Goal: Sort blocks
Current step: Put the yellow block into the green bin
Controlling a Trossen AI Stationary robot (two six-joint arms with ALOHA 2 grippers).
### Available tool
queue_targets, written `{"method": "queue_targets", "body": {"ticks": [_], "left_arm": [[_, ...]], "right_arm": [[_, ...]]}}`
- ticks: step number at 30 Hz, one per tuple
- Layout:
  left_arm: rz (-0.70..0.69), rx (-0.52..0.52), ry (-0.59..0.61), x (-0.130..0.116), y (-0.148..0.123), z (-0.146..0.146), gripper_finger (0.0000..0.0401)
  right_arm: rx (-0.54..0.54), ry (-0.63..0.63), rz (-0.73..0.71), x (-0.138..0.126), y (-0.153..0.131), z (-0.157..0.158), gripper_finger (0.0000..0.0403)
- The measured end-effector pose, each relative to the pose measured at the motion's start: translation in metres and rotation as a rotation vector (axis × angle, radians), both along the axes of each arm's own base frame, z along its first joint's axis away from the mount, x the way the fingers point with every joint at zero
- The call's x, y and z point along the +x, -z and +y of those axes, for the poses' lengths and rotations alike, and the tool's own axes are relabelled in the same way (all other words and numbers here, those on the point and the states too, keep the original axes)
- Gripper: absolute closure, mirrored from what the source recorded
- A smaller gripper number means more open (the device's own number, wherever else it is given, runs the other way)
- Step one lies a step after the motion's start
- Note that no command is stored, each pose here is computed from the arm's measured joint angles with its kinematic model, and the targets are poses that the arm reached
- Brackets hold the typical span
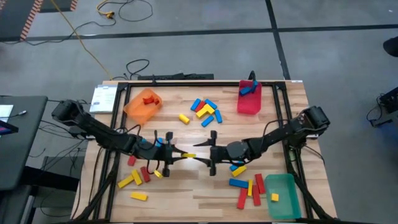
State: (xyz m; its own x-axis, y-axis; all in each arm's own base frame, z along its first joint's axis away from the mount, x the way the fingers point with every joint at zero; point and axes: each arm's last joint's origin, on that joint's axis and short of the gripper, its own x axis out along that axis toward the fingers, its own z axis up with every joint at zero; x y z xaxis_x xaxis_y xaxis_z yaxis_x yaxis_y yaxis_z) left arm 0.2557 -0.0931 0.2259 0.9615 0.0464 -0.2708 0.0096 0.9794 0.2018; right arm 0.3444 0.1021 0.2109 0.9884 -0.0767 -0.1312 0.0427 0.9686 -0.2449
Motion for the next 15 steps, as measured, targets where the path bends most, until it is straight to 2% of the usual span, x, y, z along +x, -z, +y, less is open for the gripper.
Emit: {"method": "queue_targets", "body": {"ticks": [4, 7, 10, 15], "left_arm": [[-0.009, 0.005, -0.006, 0.0060, 0.0051, 0.0004, 0.0350], [-0.008, 0.005, -0.007, 0.0080, 0.0075, 0.0004, 0.0349], [-0.020, 0.000, -0.006, 0.0083, 0.0060, 0.0008, 0.0346], [-0.050, 0.012, -0.002, 0.0092, 0.0030, 0.0007, 0.0345]], "right_arm": [[0.001, -0.007, -0.004, 0.0048, -0.0010, 0.0024, 0.0159], [0.004, -0.007, -0.011, 0.0052, -0.0031, 0.0026, 0.0179], [0.006, -0.008, -0.016, 0.0051, -0.0041, 0.0024, 0.0216], [0.006, -0.013, -0.002, 0.0049, -0.0027, 0.0023, 0.0300]]}}
